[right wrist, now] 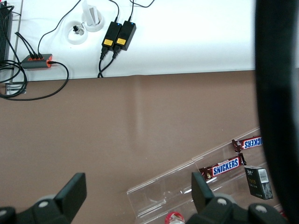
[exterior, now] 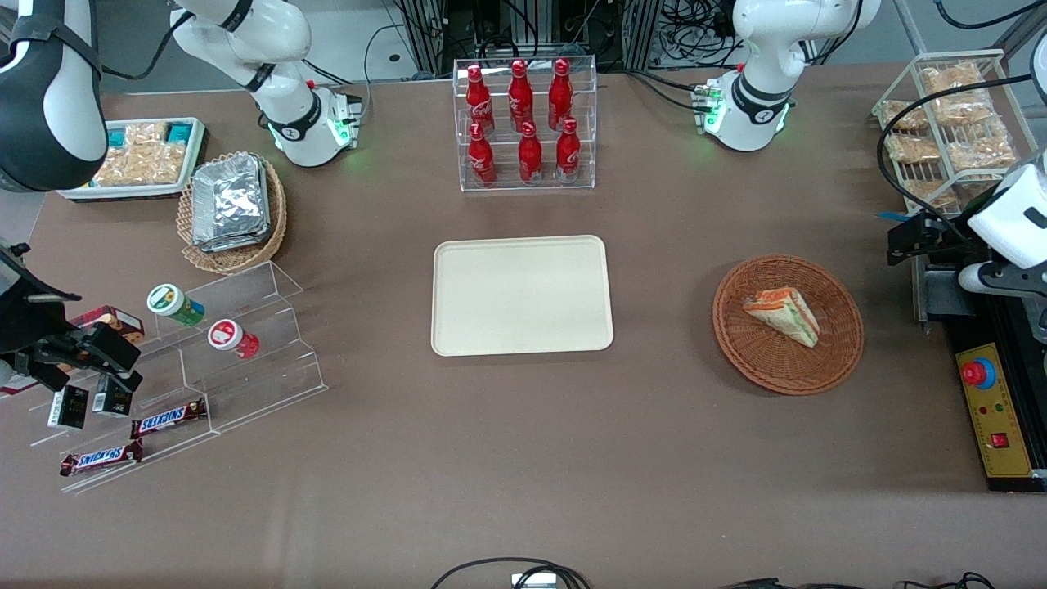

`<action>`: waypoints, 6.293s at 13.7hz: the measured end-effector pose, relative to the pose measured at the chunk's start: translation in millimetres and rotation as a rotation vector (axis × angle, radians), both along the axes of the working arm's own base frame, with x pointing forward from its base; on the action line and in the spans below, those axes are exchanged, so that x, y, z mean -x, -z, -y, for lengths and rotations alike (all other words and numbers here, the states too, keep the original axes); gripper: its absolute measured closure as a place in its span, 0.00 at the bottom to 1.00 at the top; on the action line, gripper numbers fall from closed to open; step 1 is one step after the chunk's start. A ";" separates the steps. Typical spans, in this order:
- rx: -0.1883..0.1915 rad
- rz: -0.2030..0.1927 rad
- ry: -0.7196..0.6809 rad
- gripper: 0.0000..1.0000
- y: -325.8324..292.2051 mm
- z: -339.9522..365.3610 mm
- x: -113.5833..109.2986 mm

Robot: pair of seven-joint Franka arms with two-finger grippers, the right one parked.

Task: Place sandwich from basket to tray
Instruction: 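Move the left gripper over the wicker basket holding the sandwich, then lower the open left gripper onto the wrapped sandwich in the basket, then close the left gripper on the sandwich and lift it, then carry the held sandwich with the left gripper over the cream tray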

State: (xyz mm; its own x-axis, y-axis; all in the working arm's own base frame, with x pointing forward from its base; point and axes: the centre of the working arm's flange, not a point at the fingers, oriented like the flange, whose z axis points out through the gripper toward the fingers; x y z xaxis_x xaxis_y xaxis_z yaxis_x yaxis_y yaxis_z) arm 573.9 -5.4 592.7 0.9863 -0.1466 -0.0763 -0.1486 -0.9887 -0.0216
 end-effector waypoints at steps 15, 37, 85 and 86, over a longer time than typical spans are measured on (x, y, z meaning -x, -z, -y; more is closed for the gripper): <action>-0.048 -0.054 -0.367 0.00 138.1 0.5 38.1; -0.025 0.058 -0.869 0.00 342.3 11.4 78.4; -0.146 -0.026 0.019 0.84 319.2 464.9 148.8; -0.159 -0.017 0.016 0.84 328.1 467.6 151.2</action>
State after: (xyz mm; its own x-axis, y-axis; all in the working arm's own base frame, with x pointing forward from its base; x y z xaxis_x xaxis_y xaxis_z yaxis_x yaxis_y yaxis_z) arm 422.7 -473.0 264.6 0.9823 -0.1470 -0.1164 -0.1660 -0.9705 -0.1751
